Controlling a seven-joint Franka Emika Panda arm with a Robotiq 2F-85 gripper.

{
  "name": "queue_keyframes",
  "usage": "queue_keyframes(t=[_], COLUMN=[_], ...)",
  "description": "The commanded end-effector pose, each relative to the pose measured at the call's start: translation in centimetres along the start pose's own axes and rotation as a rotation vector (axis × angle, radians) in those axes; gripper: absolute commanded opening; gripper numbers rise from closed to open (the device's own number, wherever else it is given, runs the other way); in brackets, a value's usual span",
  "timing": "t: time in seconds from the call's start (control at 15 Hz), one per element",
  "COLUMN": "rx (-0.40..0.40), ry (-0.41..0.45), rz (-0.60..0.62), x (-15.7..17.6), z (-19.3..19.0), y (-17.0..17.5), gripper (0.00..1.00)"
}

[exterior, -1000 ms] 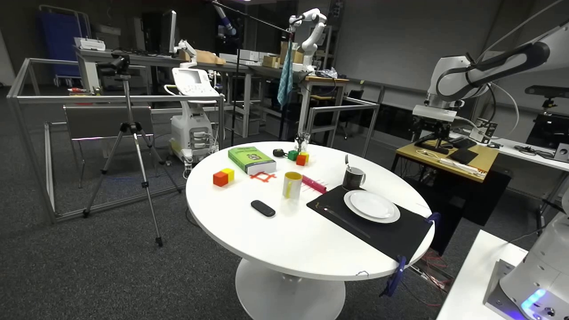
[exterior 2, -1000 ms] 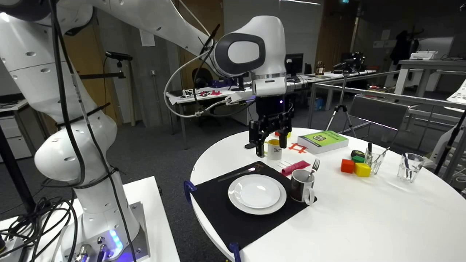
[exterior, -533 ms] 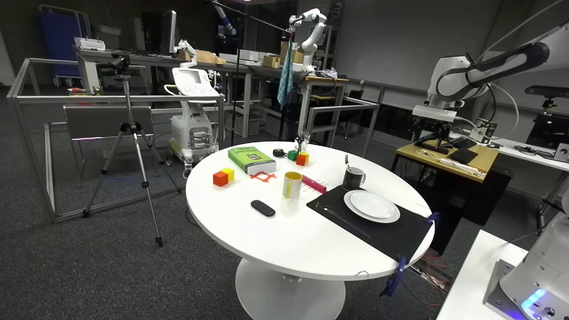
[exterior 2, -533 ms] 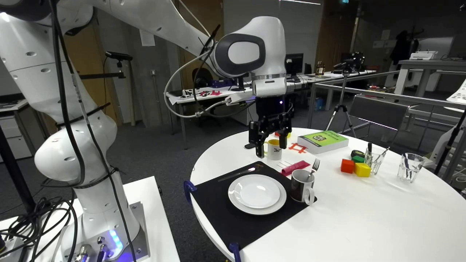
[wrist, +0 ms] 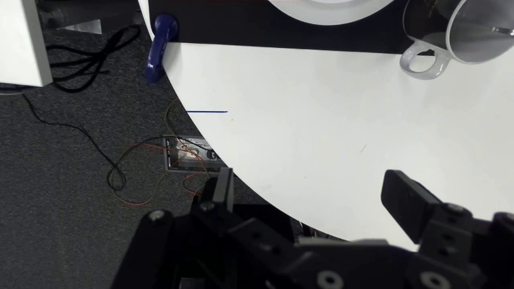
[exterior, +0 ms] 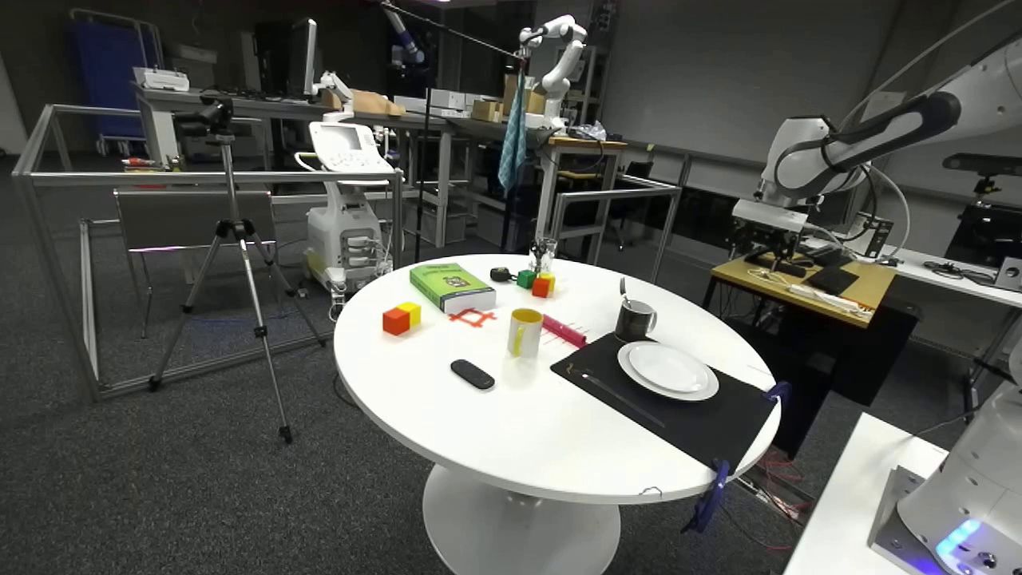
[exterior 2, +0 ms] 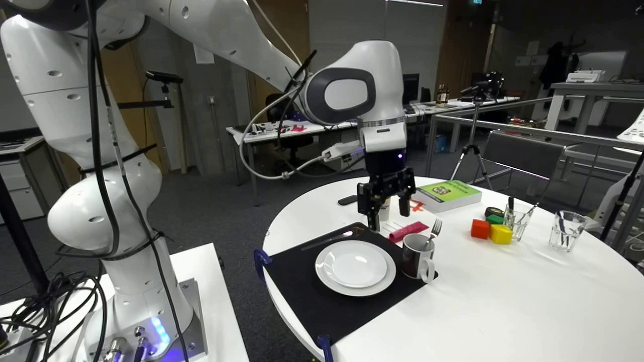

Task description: Move the plate slightly to the left

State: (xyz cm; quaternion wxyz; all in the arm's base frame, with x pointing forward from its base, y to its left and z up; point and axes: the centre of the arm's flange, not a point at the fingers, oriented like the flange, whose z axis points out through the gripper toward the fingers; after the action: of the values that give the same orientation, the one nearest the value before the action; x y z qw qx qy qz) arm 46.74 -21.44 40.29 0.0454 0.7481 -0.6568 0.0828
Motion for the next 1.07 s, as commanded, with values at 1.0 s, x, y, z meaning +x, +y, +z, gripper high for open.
queue_keyframes(t=[1.0], rx=[-0.004], ry=[-0.088], rz=[-0.074], x=[-0.6], z=[11.7], y=[-2.9], gripper=[1.00])
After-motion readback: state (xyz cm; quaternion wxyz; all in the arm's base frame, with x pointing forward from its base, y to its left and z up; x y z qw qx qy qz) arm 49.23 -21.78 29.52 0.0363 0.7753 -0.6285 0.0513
